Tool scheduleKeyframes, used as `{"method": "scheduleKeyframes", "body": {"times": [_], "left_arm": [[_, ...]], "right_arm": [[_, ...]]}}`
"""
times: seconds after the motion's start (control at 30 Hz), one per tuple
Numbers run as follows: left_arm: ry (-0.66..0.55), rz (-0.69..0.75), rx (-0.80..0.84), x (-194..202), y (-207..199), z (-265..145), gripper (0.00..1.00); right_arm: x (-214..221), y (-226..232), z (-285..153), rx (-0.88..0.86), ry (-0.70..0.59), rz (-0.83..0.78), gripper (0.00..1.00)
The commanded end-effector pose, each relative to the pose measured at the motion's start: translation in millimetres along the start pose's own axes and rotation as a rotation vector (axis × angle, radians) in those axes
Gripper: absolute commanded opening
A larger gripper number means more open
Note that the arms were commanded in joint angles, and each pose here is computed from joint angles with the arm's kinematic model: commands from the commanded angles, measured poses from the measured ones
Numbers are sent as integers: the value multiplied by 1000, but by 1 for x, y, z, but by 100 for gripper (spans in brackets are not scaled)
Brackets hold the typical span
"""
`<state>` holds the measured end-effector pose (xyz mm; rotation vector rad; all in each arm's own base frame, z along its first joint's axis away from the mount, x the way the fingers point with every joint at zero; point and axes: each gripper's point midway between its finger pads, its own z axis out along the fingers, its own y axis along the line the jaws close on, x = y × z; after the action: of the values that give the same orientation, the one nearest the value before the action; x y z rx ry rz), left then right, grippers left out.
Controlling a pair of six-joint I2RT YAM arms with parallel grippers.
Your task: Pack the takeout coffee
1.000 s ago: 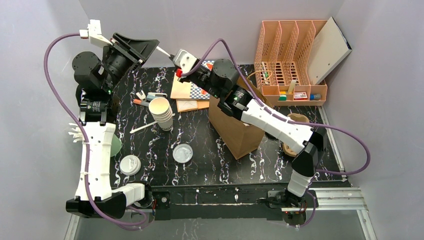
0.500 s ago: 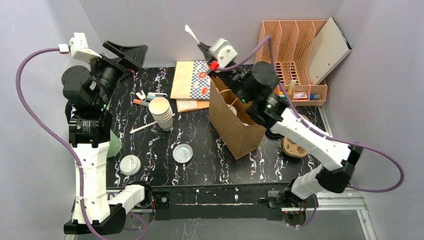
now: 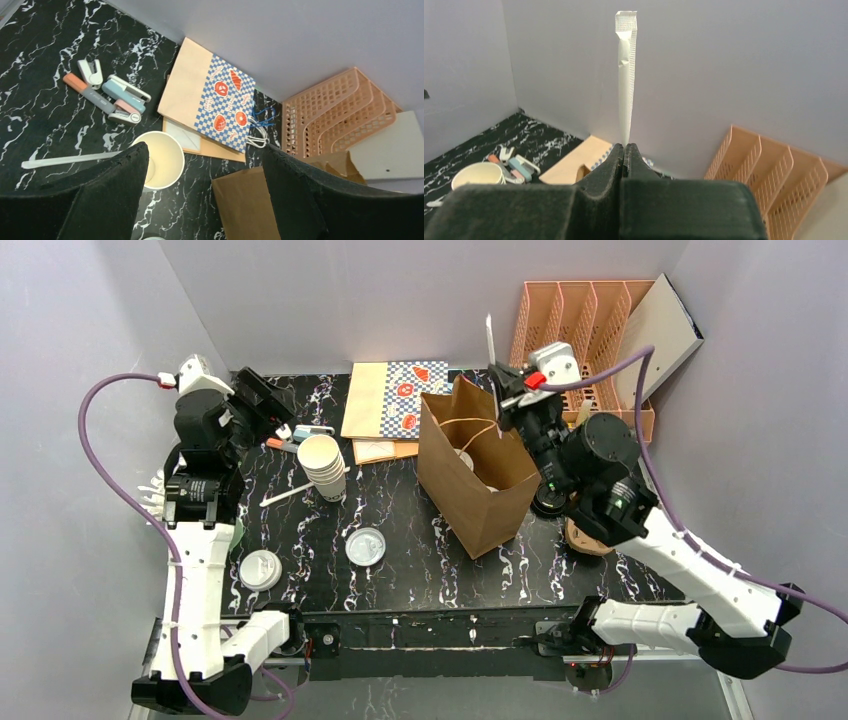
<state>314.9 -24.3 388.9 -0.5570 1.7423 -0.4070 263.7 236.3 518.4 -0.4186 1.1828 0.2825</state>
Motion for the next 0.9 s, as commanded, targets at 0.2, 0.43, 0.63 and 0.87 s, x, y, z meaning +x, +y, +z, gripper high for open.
{"method": "scheduleKeyframes", "body": {"times": [0.2, 0.43, 0.63, 0.87], "left_arm": [[37, 103, -101, 26, 36, -1, 80], [145, 196, -232, 57, 74, 3, 81], [200, 366, -285, 62, 95, -2, 83], [271, 486, -268, 71, 102, -12, 80]], "right_arm": [[69, -26, -42, 162, 142, 73, 1], [67, -18, -37, 132, 194, 106, 65], [49, -6, -35, 40, 230, 142, 66], [27, 7, -43, -80, 214, 202, 66]]}}
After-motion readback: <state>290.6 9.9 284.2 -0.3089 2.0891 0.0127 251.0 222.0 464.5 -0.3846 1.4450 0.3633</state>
